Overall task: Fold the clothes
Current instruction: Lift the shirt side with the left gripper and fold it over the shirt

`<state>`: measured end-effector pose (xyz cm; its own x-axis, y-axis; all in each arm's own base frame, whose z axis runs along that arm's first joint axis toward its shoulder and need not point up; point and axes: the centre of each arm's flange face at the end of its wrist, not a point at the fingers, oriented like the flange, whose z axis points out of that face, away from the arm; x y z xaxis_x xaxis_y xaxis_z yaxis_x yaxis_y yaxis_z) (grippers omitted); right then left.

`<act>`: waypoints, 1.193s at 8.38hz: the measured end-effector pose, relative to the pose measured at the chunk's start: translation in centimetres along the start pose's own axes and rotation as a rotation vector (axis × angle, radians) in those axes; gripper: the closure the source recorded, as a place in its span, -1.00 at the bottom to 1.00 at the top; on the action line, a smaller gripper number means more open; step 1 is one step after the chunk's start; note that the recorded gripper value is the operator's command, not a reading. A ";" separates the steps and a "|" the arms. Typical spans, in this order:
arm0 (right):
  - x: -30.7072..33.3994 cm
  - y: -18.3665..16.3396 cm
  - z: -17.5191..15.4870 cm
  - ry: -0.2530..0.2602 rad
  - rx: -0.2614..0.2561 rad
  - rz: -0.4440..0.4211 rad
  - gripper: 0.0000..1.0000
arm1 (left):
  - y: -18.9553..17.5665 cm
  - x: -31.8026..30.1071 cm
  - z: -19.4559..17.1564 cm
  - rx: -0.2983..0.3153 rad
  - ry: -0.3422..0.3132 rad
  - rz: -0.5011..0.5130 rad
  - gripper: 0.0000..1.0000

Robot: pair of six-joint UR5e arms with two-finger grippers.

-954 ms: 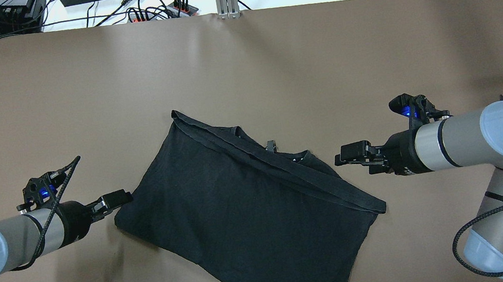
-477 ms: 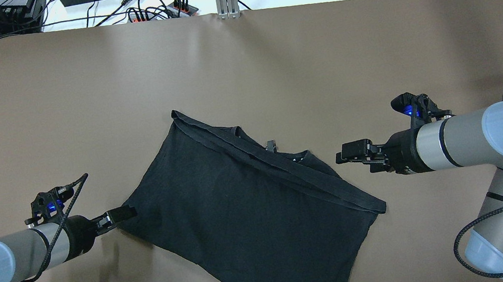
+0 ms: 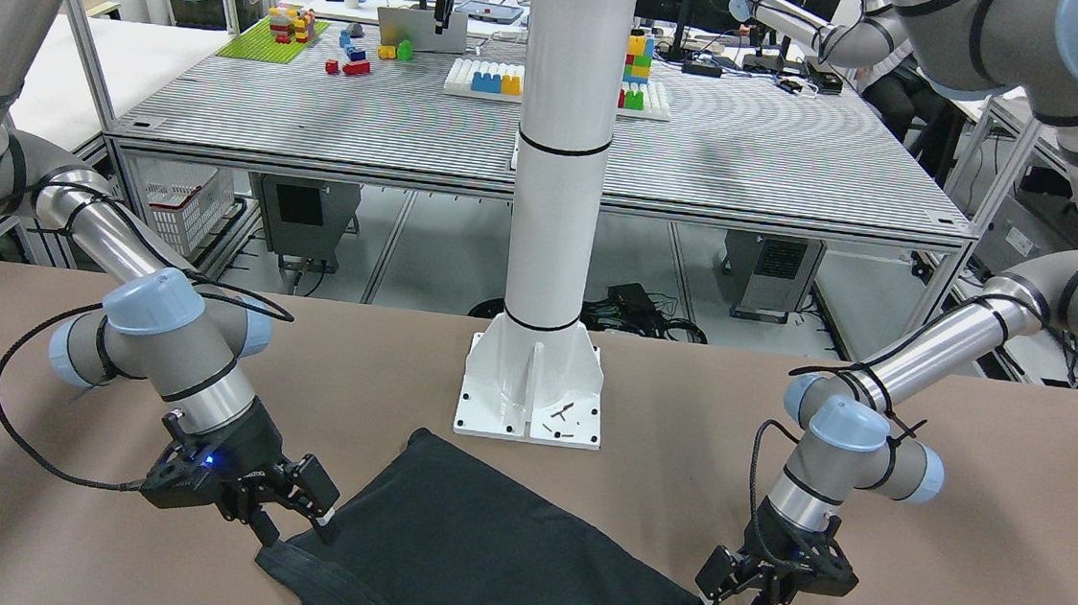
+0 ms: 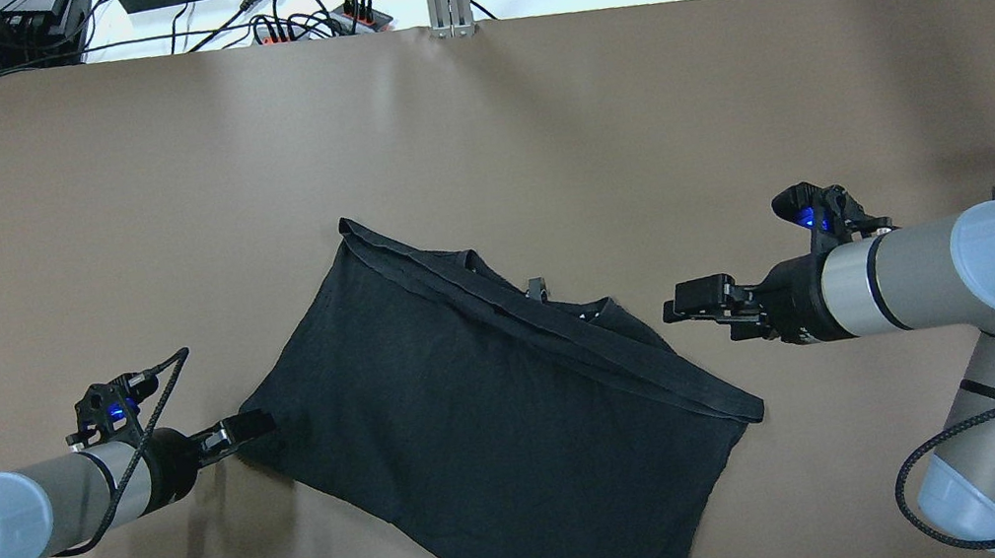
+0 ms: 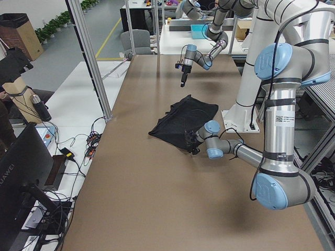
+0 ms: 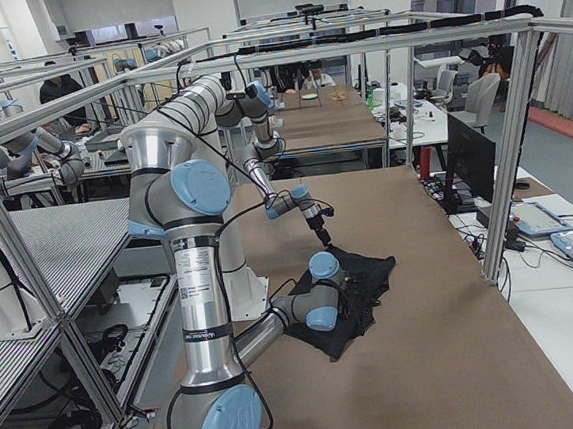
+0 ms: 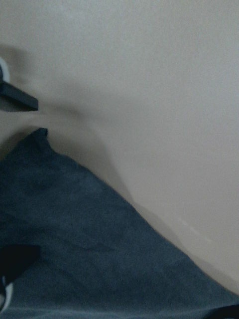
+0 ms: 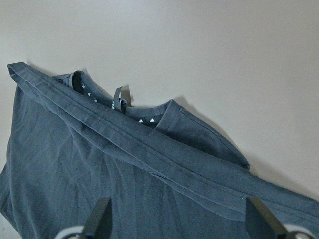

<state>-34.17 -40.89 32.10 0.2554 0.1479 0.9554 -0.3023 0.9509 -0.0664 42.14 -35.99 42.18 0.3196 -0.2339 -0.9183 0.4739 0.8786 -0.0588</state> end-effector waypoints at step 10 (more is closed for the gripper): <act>0.4 -0.2 0.0 0.006 0.015 0.002 -0.88 | 0.5 3.3 -1.0 -0.042 0.054 0.008 1.00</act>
<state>-34.05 -41.02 32.51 0.2607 0.1519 0.9534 -0.3162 0.9465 -0.0643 42.64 -35.92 38.72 0.2778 -0.2044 -0.9386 0.4360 0.8975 -0.0664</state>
